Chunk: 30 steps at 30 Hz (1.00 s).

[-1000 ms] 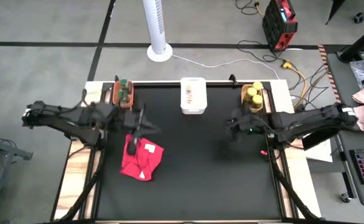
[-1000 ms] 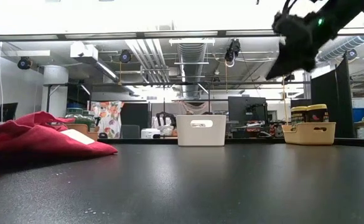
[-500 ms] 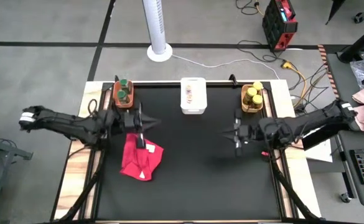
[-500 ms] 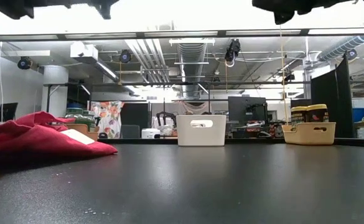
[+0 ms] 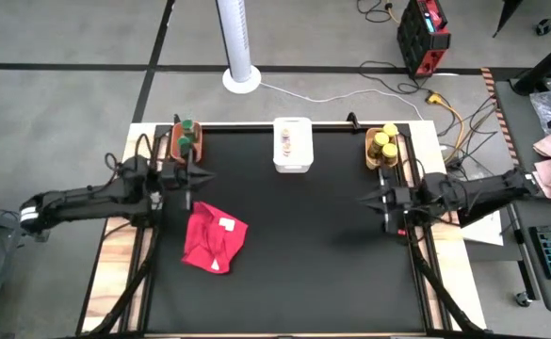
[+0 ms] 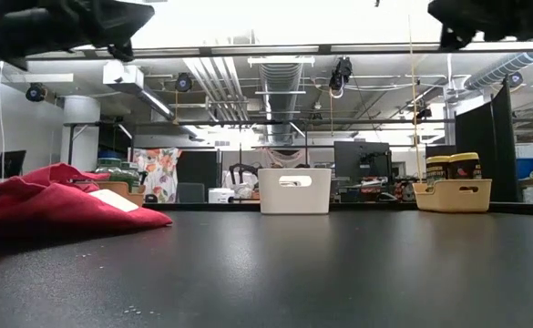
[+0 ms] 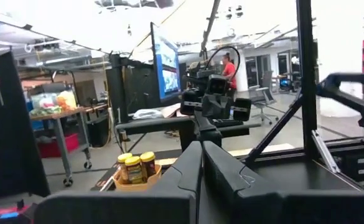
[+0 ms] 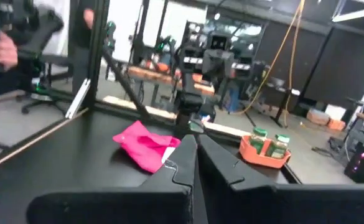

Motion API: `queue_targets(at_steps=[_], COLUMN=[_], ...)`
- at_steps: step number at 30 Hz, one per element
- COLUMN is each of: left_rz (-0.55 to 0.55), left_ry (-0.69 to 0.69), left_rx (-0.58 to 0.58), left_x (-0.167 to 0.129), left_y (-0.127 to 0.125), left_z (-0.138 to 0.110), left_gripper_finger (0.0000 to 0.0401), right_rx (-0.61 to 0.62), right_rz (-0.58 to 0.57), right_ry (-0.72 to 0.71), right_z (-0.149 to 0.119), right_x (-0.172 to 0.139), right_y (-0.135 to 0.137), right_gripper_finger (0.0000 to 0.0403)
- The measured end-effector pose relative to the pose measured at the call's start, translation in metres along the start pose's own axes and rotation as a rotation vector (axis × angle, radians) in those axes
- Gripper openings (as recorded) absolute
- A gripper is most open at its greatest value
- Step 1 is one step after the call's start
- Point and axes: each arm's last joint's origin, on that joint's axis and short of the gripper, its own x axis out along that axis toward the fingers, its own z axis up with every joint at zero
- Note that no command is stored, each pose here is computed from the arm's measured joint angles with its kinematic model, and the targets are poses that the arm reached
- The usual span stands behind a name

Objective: Sort spices by type
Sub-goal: Return to Home Position

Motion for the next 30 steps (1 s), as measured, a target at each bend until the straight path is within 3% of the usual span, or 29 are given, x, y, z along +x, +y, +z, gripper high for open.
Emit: queue_targets(at_steps=[7,10,13,16,18,21,25,30], left_rz=[-0.017,-0.052,-0.005,-0.075,-0.121,-0.182,-0.213,-0.213], left_ry=[-0.043,-0.037,0.008,0.030,0.035,0.003,0.036,0.069], left_rx=[-0.155,-0.194,-0.161,-0.108,-0.105,-0.092,-0.151,-0.290], left_x=[-0.025,-0.028,-0.031,-0.035,-0.035,-0.036,-0.036,-0.035], left_y=[-0.011,-0.021,-0.030,-0.042,-0.047,-0.054,-0.058,-0.058], left_z=[-0.007,-0.022,-0.043,-0.059,-0.058,-0.053,-0.056,-0.058], left_gripper_finger=[0.0000,0.0000,0.0000,0.0000,0.0000,0.0000,0.0000,0.0000], right_rx=[0.036,0.035,0.000,-0.083,-0.124,-0.180,-0.210,-0.219], right_rz=[0.026,0.028,0.058,0.205,0.265,0.256,0.229,0.315], right_ry=[-0.072,-0.059,-0.081,-0.172,-0.190,-0.178,-0.274,-0.346], right_z=[-0.020,-0.027,-0.032,-0.033,-0.035,-0.039,-0.026,-0.011], right_x=[-0.022,-0.026,-0.030,-0.035,-0.035,-0.034,-0.036,-0.041], right_y=[0.006,0.007,0.010,0.015,0.017,0.018,0.014,0.014], right_gripper_finger=[0.0009,0.0009,0.0009,0.0009,0.0009,0.0009,0.0009,0.0009])
